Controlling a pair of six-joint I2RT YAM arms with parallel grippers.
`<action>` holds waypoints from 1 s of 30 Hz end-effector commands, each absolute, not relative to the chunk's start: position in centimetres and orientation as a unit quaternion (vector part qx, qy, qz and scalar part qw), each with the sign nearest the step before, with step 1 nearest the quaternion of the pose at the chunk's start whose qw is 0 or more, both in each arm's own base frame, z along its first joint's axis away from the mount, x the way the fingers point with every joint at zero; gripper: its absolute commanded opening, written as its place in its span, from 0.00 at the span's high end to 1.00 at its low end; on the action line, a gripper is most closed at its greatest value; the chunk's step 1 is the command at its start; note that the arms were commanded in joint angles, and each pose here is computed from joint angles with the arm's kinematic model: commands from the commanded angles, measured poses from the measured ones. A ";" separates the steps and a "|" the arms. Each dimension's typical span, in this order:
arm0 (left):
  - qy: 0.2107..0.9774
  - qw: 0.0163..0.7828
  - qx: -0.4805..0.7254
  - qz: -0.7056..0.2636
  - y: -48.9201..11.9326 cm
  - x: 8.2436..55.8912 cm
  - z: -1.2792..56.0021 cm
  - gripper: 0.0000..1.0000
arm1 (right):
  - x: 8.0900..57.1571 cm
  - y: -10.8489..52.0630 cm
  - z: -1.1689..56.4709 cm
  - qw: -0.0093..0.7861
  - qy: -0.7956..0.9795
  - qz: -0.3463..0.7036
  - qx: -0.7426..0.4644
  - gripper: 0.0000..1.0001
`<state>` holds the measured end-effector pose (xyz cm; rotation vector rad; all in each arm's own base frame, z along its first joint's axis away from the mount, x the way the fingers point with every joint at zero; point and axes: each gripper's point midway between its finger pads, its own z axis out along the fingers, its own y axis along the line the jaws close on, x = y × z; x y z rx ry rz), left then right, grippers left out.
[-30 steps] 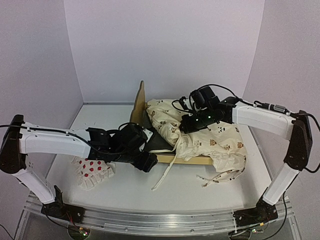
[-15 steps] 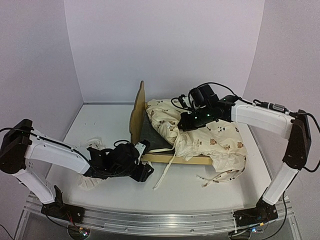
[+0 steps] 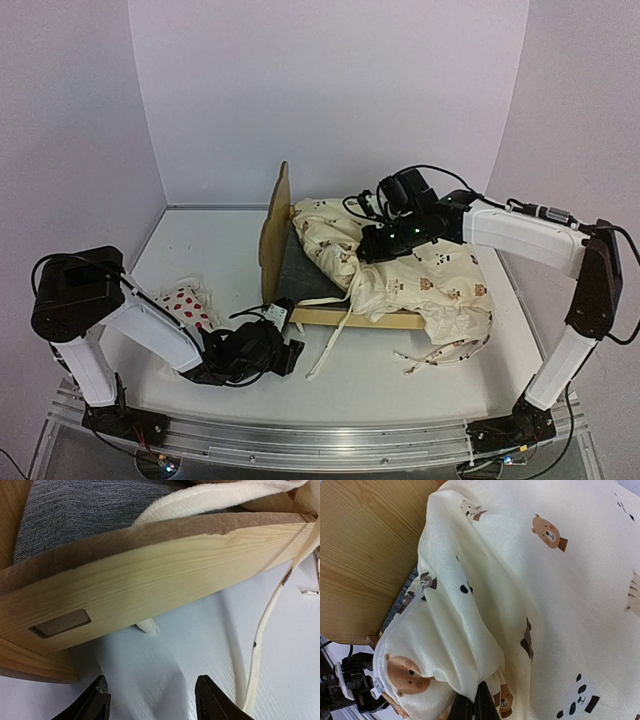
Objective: Set up the pet bed
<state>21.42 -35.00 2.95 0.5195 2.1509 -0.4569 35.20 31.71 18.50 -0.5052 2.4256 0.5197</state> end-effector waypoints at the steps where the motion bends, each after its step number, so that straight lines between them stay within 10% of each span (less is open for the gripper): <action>1: 0.824 0.487 0.188 -0.221 -36.5 22.3 5.4 0.42 | 35.9 31.4 20.2 0.313 0.912 0.200 -0.173 1.00; 30: 0.796 0.560 0.129 -0.190 -38.4 25.7 3.5 0.59 | 35.8 31.4 19.1 0.301 0.917 0.195 -0.177 1.00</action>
